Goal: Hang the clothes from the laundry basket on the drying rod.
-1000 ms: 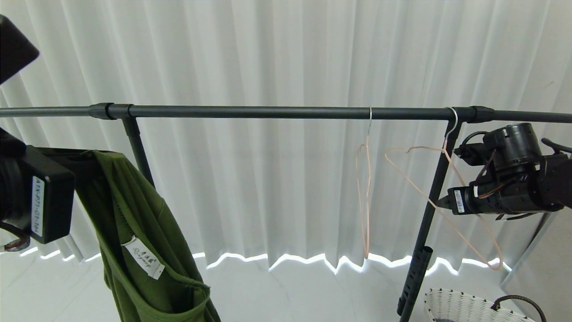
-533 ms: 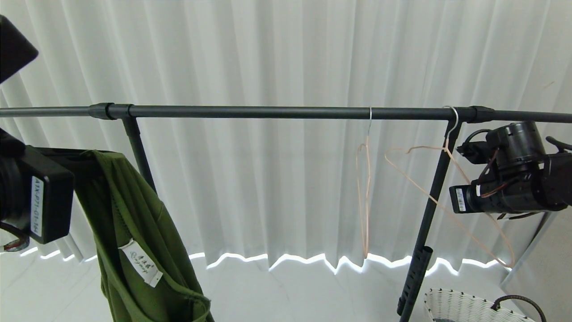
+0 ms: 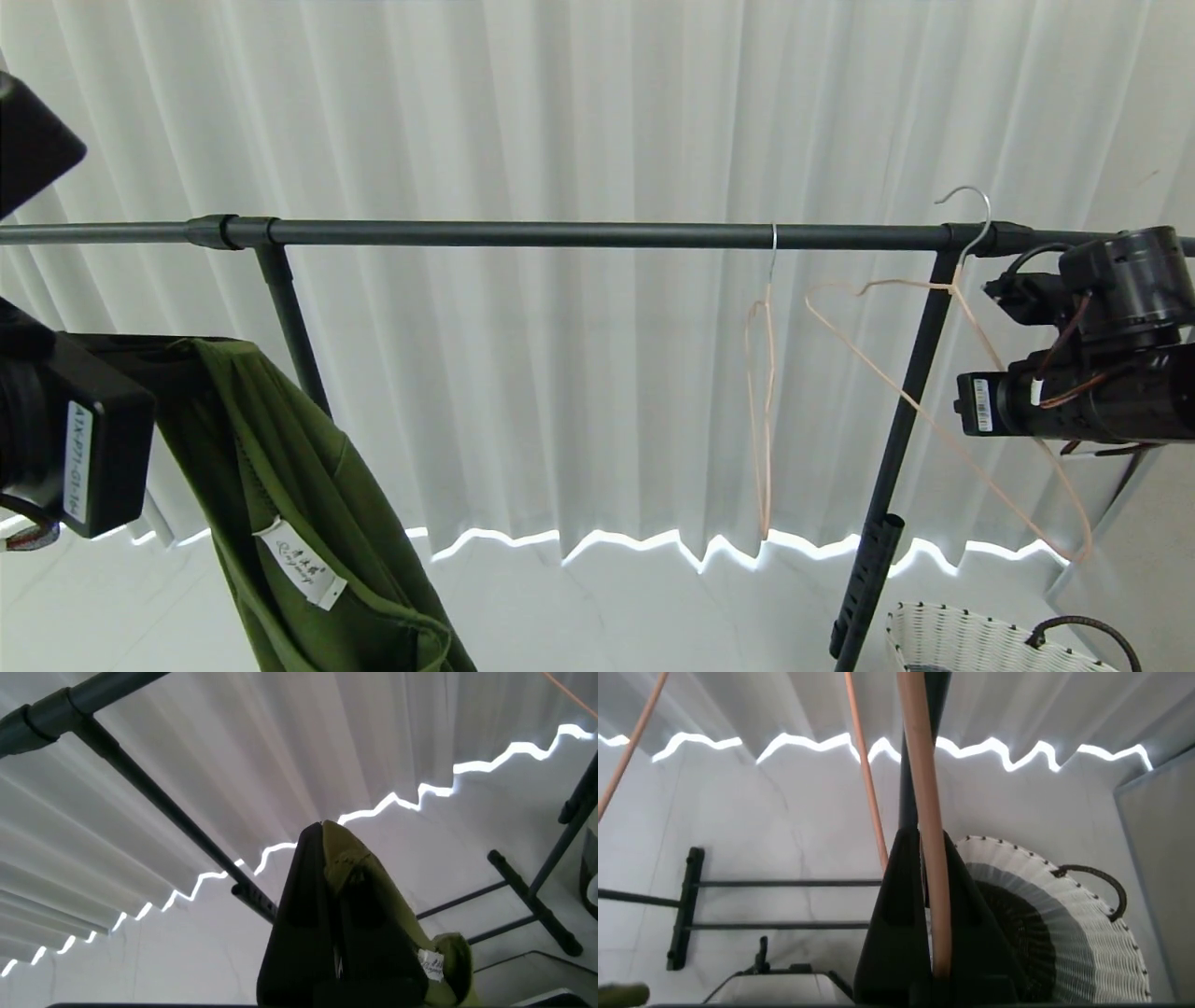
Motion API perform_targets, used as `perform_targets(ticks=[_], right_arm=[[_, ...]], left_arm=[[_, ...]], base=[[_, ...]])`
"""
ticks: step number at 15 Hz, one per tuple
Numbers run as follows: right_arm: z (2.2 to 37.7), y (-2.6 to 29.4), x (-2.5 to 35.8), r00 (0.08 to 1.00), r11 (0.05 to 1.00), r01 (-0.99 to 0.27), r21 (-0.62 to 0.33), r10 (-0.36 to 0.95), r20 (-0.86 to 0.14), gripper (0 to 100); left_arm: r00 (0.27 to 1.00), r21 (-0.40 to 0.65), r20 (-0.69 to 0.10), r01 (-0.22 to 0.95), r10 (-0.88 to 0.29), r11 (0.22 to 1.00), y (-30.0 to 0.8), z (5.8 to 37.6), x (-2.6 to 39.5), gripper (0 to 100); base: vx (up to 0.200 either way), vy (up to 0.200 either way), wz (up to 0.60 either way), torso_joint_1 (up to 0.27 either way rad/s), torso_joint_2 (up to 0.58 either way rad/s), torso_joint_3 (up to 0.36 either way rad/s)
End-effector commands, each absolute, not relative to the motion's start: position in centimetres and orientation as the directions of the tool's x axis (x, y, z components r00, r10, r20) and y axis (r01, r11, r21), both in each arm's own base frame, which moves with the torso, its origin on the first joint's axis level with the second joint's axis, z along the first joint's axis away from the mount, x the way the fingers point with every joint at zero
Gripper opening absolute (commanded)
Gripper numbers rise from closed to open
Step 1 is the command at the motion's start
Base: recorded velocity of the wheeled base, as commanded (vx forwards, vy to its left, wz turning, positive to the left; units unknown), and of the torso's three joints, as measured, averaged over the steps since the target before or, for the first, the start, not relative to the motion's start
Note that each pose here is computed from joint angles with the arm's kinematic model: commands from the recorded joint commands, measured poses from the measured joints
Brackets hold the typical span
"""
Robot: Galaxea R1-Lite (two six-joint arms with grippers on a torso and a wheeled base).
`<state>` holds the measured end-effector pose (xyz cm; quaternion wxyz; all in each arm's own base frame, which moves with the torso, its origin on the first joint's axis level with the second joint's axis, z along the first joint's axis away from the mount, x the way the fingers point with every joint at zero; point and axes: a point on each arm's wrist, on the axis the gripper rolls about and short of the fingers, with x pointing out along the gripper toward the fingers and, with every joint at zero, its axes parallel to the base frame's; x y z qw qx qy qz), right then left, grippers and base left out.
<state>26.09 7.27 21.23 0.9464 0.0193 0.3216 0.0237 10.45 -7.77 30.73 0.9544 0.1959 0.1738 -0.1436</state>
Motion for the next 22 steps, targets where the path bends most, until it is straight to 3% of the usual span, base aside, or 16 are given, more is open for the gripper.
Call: perform_targets(ticks=[1, 8, 17, 22], right_arm=[[22.2, 6.7, 23.1, 0.800, 0.997, -0.045, 0.056, 0.070, -0.596, 0], [20.8, 5.6, 17.2, 0.780, 0.996, -0.079, 0.045, 0.090, -0.619, 0], [20.4, 4.9, 15.3, 0.788, 0.996, -0.080, 0.048, 0.093, -0.608, 0], [21.3, 5.5, 14.3, 0.811, 0.989, -0.137, 0.062, 0.148, -0.566, 0]], left_arm=[[0.899, 0.325, -0.388, 0.339, -0.202, 0.883, -7.6, 30.6, 10.3, 0], [0.899, 0.327, -0.391, 0.336, -0.197, 0.883, -7.7, 30.6, 10.4, 0], [0.893, 0.334, -0.409, 0.337, -0.187, 0.880, -7.7, 30.1, 10.7, 0], [0.891, 0.335, -0.415, 0.337, -0.184, 0.880, -7.8, 29.9, 10.8, 0]], base=[[0.000, 0.000, 0.00, 0.000, 0.00, 0.000], [-0.171, 0.000, 0.00, -0.001, 0.00, 0.002], [-0.200, 0.000, 0.00, 0.004, 0.00, 0.006], [0.000, 0.000, 0.00, 0.000, 0.00, 0.000]])
